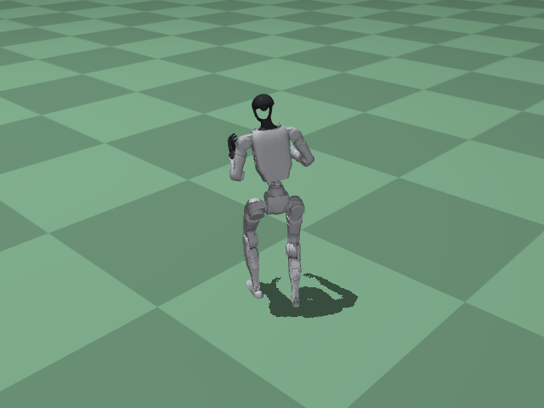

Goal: Dance

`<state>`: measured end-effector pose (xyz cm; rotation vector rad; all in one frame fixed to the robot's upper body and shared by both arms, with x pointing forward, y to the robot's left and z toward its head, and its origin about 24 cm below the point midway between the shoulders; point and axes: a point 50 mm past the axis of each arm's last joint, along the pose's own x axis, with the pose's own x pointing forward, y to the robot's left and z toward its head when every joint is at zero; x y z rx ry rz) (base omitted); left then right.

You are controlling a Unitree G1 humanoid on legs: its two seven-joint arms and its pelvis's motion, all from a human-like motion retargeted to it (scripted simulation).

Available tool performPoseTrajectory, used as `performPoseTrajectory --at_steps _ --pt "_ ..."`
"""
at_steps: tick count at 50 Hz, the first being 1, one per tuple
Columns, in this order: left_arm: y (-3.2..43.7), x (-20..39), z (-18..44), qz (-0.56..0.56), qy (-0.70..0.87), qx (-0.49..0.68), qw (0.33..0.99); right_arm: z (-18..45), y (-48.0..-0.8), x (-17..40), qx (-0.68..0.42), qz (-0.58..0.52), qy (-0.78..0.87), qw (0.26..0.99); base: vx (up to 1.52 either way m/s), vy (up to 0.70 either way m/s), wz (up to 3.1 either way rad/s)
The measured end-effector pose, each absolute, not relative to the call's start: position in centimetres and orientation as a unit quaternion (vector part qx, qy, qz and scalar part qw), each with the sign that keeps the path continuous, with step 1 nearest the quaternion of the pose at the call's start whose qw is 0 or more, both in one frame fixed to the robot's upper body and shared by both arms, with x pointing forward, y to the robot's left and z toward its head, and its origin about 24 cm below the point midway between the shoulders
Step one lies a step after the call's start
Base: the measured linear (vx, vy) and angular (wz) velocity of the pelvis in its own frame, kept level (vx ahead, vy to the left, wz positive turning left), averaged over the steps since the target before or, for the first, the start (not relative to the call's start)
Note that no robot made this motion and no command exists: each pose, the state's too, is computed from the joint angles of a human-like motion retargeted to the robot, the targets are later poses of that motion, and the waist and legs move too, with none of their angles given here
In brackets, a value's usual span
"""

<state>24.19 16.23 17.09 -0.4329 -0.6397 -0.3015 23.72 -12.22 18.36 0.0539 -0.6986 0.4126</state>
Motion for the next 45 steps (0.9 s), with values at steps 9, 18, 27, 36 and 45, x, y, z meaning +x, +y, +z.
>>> performPoseTrajectory --at_steps 9,18,27,36,45 --pt "17.1 23.6 16.0 -0.139 -0.293 -0.173 0.93 18.8 -12.1 23.3 0.055 0.203 -0.356 0.911 0.01 0.06 0.05" --pt "17.0 23.2 16.5 -0.15 -0.304 -0.145 0.93 20.9 -10.8 22.7 0.036 0.227 -0.411 0.882 0.11 0.14 0.4" --pt "16.0 24.0 18.4 -0.138 -0.34 -0.105 0.924 21.5 -10.4 22.4 -0.038 0.235 -0.435 0.868 0.09 0.14 0.68" --pt "16.4 25.0 21.4 -0.044 -0.415 -0.071 0.906 19.6 -12.8 23.3 -0.047 0.152 -0.39 0.907 0.12 0.01 0.6" --pt "16.3 25.4 21.9 -0.029 -0.416 -0.094 0.904 16.8 -14.9 23.5 -0.051 0.121 -0.31 0.942 0.11 -0.06 0.03"
